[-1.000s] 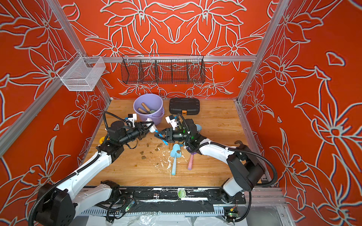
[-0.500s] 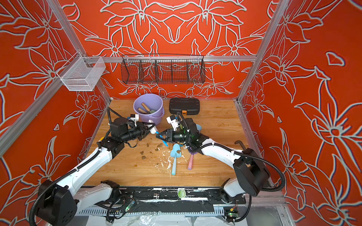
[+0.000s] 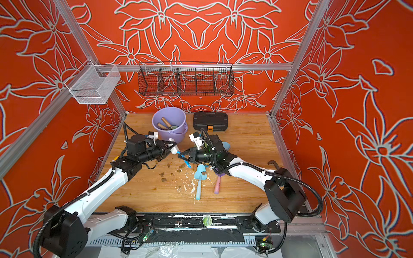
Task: Brush the soil off the hand trowel and place it into the bucket
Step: Adjust the brush.
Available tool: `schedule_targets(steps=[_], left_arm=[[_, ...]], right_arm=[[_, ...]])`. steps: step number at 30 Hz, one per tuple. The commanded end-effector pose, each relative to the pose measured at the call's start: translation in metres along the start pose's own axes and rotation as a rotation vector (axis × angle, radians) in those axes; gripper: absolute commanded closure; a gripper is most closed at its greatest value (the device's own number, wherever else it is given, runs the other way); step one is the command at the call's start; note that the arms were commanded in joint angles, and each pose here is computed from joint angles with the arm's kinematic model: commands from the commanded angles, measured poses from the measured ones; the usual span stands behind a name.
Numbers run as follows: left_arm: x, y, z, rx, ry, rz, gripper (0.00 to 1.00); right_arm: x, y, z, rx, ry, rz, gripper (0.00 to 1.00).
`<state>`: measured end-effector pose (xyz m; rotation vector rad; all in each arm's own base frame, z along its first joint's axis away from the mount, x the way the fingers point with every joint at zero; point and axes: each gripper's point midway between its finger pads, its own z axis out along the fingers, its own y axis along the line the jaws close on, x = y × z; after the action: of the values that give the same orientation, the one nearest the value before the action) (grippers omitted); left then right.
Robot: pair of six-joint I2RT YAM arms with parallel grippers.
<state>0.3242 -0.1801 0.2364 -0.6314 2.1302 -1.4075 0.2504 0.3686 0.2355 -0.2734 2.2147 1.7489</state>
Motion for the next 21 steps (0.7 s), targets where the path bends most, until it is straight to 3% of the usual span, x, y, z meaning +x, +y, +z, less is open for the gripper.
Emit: schedule_targets(steps=[1,5,6,8,10,13,21], left_arm=[[0.003,-0.002,-0.001,-0.025,0.019,0.007,1.00],[0.001,0.001,-0.002,-0.060,0.009,0.020,1.00],[0.000,0.003,-0.002,-0.069,0.008,0.023,0.94],[0.000,0.004,-0.002,-0.080,0.010,0.034,0.79],[-0.001,0.005,-0.001,-0.089,0.009,0.039,0.45],[-0.004,0.008,-0.002,-0.131,0.005,0.065,0.20],[-0.022,0.017,-0.027,-0.264,-0.063,0.172,0.14]], right_arm=[[-0.011,0.021,0.002,-0.042,-0.031,-0.058,0.81],[-0.010,0.016,0.003,-0.027,-0.033,-0.051,1.00],[-0.010,0.016,0.003,-0.023,-0.035,-0.050,1.00],[-0.010,0.010,0.003,-0.007,-0.036,-0.037,1.00],[-0.009,0.010,0.004,-0.009,-0.032,-0.031,1.00],[-0.009,0.007,0.004,-0.006,-0.036,-0.024,1.00],[-0.001,-0.008,-0.002,0.068,-0.026,-0.011,1.00]])
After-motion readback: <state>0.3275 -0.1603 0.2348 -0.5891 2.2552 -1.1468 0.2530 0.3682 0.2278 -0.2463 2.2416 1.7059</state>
